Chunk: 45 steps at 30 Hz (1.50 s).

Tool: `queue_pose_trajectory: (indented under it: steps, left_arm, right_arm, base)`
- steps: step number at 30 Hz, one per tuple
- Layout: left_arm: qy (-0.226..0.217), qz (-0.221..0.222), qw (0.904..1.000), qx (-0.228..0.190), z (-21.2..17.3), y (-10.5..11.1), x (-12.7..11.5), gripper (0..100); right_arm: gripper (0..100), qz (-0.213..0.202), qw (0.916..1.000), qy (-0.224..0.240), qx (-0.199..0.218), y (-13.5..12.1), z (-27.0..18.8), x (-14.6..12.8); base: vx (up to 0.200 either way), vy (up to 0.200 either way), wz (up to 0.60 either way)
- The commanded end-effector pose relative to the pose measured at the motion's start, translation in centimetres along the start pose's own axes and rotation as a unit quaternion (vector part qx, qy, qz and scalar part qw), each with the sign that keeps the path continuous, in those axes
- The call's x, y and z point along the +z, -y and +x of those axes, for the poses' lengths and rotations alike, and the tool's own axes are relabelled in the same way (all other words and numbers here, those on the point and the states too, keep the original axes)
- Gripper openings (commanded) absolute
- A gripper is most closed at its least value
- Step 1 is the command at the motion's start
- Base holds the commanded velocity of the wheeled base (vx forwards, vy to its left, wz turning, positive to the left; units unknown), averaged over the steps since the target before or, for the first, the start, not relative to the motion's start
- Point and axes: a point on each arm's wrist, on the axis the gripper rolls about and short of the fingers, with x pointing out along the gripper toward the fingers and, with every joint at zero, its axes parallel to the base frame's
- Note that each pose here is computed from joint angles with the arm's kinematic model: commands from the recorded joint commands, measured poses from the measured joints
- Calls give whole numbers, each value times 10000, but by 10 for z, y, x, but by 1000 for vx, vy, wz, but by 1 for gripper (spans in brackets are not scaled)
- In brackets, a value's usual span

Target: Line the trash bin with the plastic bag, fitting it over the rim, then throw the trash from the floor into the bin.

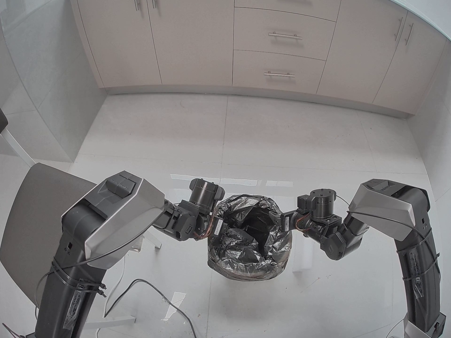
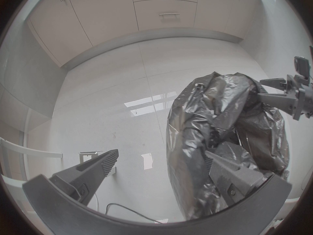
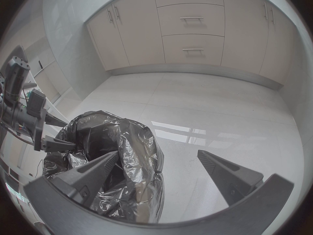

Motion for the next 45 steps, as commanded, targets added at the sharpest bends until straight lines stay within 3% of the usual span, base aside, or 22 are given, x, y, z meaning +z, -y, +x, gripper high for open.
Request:
queue_pose_trajectory:
  steps: [1,10,13,20,23,29,37,45]
  left_arm:
    - [137,4,9997,-220,-51,6,8,100]
    - [404,294,9966,-655,-76,39,-29,100]
    - [558,328,9951,-746,-83,46,-32,100]
    - [565,176,9964,-605,-73,32,-31,100]
    - [486,166,9970,-578,-77,26,-38,100]
    - [674,98,9959,-597,-80,25,-39,100]
    - [614,115,9963,-587,-75,25,-43,100]
    - [621,112,9963,-588,-75,25,-43,100]
  right_arm:
    - [100,-15,10000,-57,10,0,-1,-3]
    - [100,-127,9994,-281,127,-8,-10,-12]
    - [100,-178,9993,-288,129,-7,-10,-12]
    - [100,-241,9985,-449,211,-13,-17,-19]
    - [100,-502,9960,-612,407,-23,-26,-25]
    - [100,-760,9926,-776,542,-30,-31,-35]
    - [100,-1079,9877,-980,562,-27,-34,-46]
    - [100,-1058,9871,-1074,530,-24,-32,-46]
  base:
    - [0,0,0]
    - [0,0,0]
    - [0,0,0]
    - [0,0,0]
    - [0,0,0]
    - [0,0,0]
    - [0,0,0]
    - [0,0,0]
